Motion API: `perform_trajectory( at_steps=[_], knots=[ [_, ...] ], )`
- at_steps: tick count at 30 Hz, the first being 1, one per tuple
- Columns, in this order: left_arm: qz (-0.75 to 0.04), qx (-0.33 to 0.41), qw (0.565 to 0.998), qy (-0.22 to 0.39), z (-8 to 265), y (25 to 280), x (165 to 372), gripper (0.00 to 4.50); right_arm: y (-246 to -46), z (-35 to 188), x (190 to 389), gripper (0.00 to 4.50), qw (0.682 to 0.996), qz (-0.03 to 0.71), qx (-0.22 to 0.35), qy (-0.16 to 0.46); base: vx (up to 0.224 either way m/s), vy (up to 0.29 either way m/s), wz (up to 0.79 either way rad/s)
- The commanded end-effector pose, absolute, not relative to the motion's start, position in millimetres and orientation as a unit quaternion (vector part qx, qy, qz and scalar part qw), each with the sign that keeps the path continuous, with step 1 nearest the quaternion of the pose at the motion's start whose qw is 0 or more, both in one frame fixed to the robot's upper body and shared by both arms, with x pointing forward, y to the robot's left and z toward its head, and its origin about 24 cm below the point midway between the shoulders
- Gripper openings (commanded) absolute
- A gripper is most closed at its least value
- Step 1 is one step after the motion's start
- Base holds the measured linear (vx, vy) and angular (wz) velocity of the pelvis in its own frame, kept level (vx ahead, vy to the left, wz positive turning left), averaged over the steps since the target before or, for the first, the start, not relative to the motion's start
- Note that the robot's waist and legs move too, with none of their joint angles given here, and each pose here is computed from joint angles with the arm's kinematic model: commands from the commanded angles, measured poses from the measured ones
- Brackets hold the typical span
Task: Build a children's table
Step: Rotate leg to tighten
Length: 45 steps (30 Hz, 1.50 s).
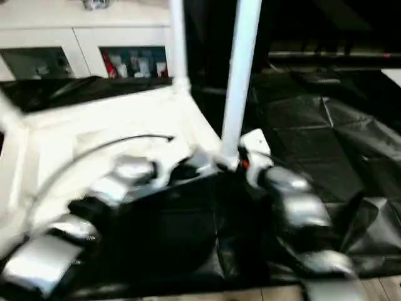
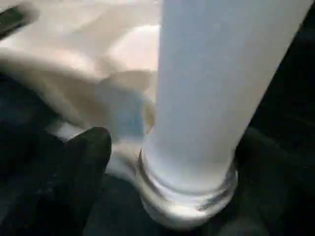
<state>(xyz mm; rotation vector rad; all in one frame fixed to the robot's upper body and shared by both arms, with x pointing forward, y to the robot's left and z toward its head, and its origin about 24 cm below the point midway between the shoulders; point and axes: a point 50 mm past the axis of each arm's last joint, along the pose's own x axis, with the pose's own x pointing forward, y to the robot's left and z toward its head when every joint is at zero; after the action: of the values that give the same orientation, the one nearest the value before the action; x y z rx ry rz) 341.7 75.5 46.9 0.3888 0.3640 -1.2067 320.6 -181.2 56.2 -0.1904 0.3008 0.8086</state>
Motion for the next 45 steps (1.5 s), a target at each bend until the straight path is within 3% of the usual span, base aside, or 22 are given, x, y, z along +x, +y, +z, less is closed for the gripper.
perform_trajectory(
  at_steps=[1, 8, 11, 26, 29, 31, 32, 33, 39, 42, 45],
  knots=[
    [-0.622, 0.171, 0.742, 0.184, 37.1, 76.1, 327.6, 0.0, -176.3, 58.9, 313.7, 4.26, 0.88, 0.442, -0.088, 0.151, 0.0, 0.0, 0.0],
    [-0.661, 0.143, 0.712, 0.188, 43.2, 84.4, 323.6, 0.0, -179.4, 59.2, 304.3, 4.26, 0.844, 0.496, -0.112, 0.172, 0.0, 0.0, 0.0],
    [-0.665, 0.142, 0.708, 0.187, 43.7, 87.3, 323.4, 0.0, -178.1, 57.8, 301.2, 4.0, 0.831, 0.511, -0.121, 0.184, 0.0, 0.0, 0.0],
    [-0.663, 0.138, 0.71, 0.192, 43.3, 92.2, 323.2, 0.0, -176.1, 50.8, 299.4, 2.79, 0.833, 0.509, -0.099, 0.193, 0.0, 0.0, 0.0],
    [-0.659, 0.136, 0.714, 0.195, 41.8, 90.8, 323.2, 0.0, -177.9, 45.7, 301.3, 2.73, 0.85, 0.482, -0.079, 0.197, 0.0, 0.0, 0.0],
    [-0.614, 0.159, 0.746, 0.202, 37.5, 82.2, 330.4, 0.0, -181.9, 32.0, 309.8, 2.72, 0.895, 0.388, -0.056, 0.211, 0.0, 0.0, 0.0],
    [-0.614, 0.159, 0.746, 0.202, 37.5, 82.2, 330.4, 0.0, -181.9, 32.0, 309.8, 2.72, 0.895, 0.388, -0.056, 0.211, 0.0, 0.0, 0.0],
    [-0.577, 0.166, 0.774, 0.199, 36.8, 70.5, 336.0, 0.0, -178.6, 23.6, 313.3, 2.72, 0.916, 0.333, -0.034, 0.222, 0.0, 0.0, 0.0],
    [-0.522, 0.141, 0.822, 0.178, 42.4, 16.9, 338.3, 0.0, -159.6, 11.4, 326.4, 2.7, 0.96, 0.155, 0.022, 0.233, 0.0, 0.0, 0.0],
    [-0.543, 0.152, 0.81, 0.159, 44.1, 0.4, 332.6, 0.0, -149.5, 12.9, 331.4, 2.7, 0.964, 0.141, 0.011, 0.224, 0.0, 0.0, 0.0],
    [-0.546, 0.175, 0.805, 0.152, 42.4, 4.0, 333.1, 0.0, -146.9, 16.5, 333.3, 2.7, 0.968, 0.143, -0.001, 0.208, 0.0, 0.0, 0.0]
  ],
)
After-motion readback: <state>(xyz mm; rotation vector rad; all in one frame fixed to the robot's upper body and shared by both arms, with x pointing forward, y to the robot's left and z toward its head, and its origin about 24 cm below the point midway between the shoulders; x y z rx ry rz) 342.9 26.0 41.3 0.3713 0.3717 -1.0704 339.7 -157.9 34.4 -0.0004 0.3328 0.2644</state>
